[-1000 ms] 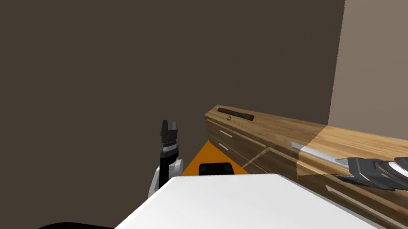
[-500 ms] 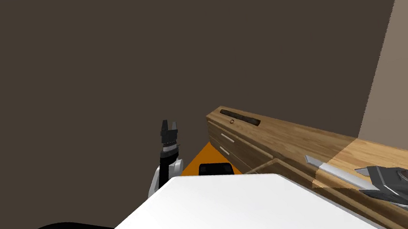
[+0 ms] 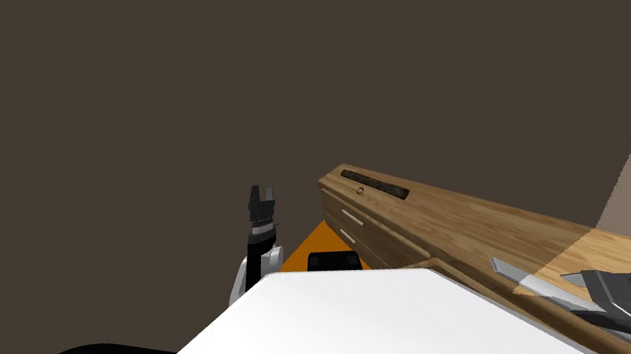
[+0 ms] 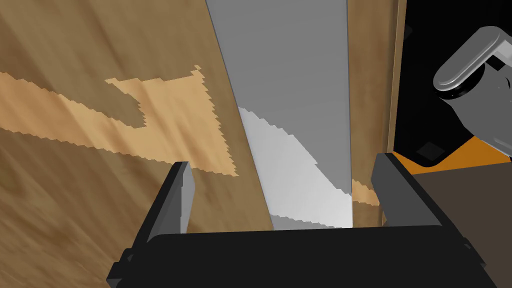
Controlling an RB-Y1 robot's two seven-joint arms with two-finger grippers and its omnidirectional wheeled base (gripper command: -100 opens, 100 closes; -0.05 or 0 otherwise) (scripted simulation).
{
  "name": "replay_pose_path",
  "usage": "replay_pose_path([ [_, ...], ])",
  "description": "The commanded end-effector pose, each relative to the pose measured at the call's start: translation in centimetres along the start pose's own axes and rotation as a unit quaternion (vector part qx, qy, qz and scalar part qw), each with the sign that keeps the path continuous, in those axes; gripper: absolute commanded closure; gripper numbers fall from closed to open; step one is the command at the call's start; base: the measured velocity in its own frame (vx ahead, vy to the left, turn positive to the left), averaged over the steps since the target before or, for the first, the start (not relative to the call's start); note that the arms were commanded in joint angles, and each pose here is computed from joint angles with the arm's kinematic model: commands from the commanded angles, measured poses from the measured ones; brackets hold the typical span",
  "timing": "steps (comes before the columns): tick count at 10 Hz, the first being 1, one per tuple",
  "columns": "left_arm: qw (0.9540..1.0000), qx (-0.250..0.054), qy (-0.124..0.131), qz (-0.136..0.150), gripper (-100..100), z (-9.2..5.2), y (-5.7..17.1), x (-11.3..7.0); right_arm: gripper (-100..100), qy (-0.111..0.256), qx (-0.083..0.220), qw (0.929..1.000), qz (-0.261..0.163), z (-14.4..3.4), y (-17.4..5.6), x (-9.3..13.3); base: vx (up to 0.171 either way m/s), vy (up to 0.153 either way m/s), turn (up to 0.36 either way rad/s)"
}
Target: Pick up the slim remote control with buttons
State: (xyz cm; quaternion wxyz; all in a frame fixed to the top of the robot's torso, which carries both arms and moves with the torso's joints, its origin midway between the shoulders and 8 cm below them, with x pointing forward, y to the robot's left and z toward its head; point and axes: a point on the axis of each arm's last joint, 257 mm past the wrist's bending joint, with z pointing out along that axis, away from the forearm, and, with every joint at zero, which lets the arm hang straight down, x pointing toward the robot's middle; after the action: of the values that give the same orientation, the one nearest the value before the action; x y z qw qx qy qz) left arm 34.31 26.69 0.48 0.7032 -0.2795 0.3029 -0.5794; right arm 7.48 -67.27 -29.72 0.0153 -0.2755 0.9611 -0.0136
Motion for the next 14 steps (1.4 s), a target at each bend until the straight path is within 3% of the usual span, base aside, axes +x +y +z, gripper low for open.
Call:
replay_pose_path([
  [1,1.0000,0.000,0.000,0.000,0,0.0,0.0,0.0,-100,0.011,-0.007,0.9999,0.006,0.1,0.8,1.2,0.000,0.000,0.000],
  [2,1.0000,0.000,0.000,0.000,0,0.0,0.0,0.0,-100,0.006,-0.004,1.0000,0.003,0.1,0.4,0.7,0.000,0.000,0.000],
  [3,1.0000,0.000,0.000,0.000,0,0.0,0.0,0.0,0,0.007,-0.004,1.0000,0.004,0.1,0.5,0.8,0.000,0.000,0.000],
  [4,1.0000,0.000,0.000,0.000,0,0.0,0.0,0.0,-100,0.006,-0.004,0.9999,0.009,0.8,1.2,1.8,0.016,-0.009,0.089],
  [8,1.0000,0.000,0.000,0.000,0,0.0,0.0,0.0,-100,0.006,-0.005,0.9997,0.022,2.6,3.1,4.0,0.028,-0.017,0.073],
  [9,1.0000,0.000,0.000,0.000,0,0.0,0.0,0.0,-100,0.006,-0.005,0.9998,0.020,2.3,2.7,3.7,0.012,-0.007,0.009],
  [10,1.0000,0.000,0.000,0.000,0,0.0,0.0,0.0,100,0.006,-0.005,0.9998,0.020,2.4,2.8,3.7,0.000,0.000,0.000],
  [14,1.0000,0.000,0.000,0.000,0,0.0,0.0,0.0,100,0.006,-0.006,0.9998,0.019,2.4,2.8,3.7,0.000,0.000,0.000],
])
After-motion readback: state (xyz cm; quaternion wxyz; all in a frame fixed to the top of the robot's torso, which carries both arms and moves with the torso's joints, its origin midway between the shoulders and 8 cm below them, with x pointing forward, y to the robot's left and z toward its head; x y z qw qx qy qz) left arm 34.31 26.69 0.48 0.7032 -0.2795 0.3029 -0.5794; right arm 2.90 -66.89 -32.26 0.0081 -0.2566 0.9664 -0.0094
